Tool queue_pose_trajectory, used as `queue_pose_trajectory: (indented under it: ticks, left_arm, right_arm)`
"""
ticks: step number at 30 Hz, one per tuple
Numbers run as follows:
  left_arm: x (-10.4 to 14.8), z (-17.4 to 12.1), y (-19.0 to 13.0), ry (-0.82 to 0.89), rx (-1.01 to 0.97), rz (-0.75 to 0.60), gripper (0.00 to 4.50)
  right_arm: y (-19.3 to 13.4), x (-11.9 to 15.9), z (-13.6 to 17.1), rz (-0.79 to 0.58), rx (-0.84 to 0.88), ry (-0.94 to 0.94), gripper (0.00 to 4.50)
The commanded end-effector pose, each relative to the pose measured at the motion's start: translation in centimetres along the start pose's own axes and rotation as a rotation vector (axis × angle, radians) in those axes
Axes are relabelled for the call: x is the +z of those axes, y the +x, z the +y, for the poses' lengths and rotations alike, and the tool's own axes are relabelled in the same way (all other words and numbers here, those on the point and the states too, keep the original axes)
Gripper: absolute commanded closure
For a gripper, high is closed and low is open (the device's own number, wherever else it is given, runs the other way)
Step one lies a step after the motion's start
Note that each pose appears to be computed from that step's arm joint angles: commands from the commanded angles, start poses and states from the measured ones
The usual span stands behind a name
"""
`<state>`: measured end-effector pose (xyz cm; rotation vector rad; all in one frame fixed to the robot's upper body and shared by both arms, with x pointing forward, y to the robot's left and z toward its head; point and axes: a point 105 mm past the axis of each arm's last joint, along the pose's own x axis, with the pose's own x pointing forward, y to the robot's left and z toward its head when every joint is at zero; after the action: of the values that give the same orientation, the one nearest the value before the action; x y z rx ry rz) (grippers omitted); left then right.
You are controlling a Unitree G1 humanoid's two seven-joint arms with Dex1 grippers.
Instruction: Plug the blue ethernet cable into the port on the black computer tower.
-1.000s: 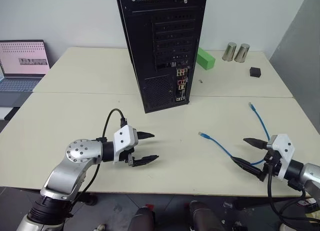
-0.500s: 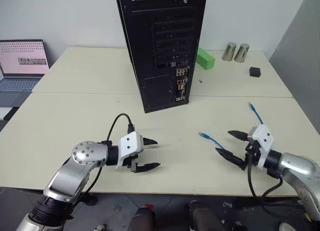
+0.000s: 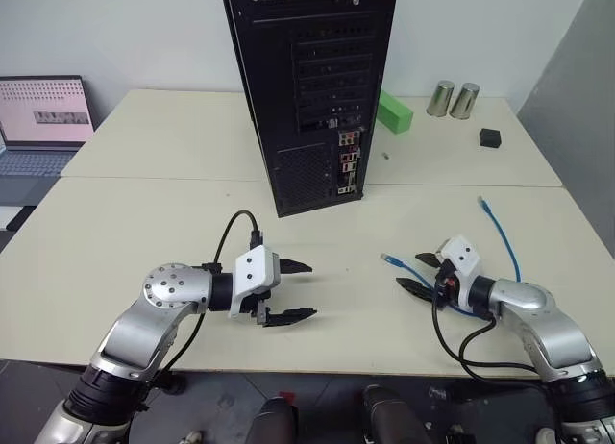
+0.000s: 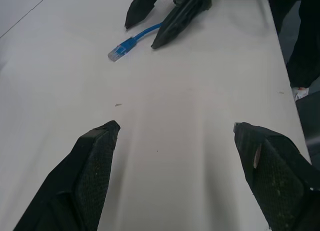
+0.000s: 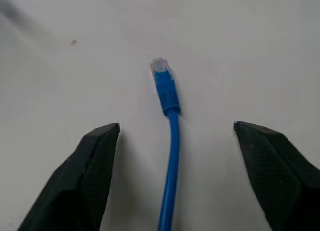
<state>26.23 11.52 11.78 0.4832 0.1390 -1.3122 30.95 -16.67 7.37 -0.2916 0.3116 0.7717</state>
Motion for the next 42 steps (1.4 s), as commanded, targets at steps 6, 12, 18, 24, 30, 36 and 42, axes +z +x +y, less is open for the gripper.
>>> queue_pose_trajectory:
  ticks: [6,12,18,24,30,36,42]
  left_arm:
    - [0.7,1.0,0.8,0.051,0.007,-0.034,0.56]
    - [0.6,1.9,1.5,0.070,-0.004,-0.030,0.56]
    - [1.0,2.7,3.0,0.121,-0.034,-0.045,0.56]
    - [1.2,2.4,4.0,0.140,-0.083,-0.053,0.56]
    - [1.6,2.2,4.4,0.145,-0.111,-0.073,0.75]
    - [1.8,2.2,4.6,0.148,-0.116,-0.077,1.90]
    - [1.5,2.3,4.8,0.159,-0.113,-0.068,3.11]
  right_arm:
    - [0.2,1.0,0.1,-0.030,0.002,-0.053,3.12]
    - [0.3,2.4,1.1,-0.063,0.057,-0.139,4.47]
    - [0.1,5.6,4.8,-0.113,0.213,-0.273,4.47]
    - [0.1,7.1,7.5,-0.131,0.295,-0.309,4.47]
    - [0.1,7.3,8.5,-0.122,0.331,-0.329,4.49]
    - [0.1,7.3,8.7,-0.119,0.336,-0.331,4.50]
    - [0.3,7.3,8.8,-0.119,0.339,-0.334,4.50]
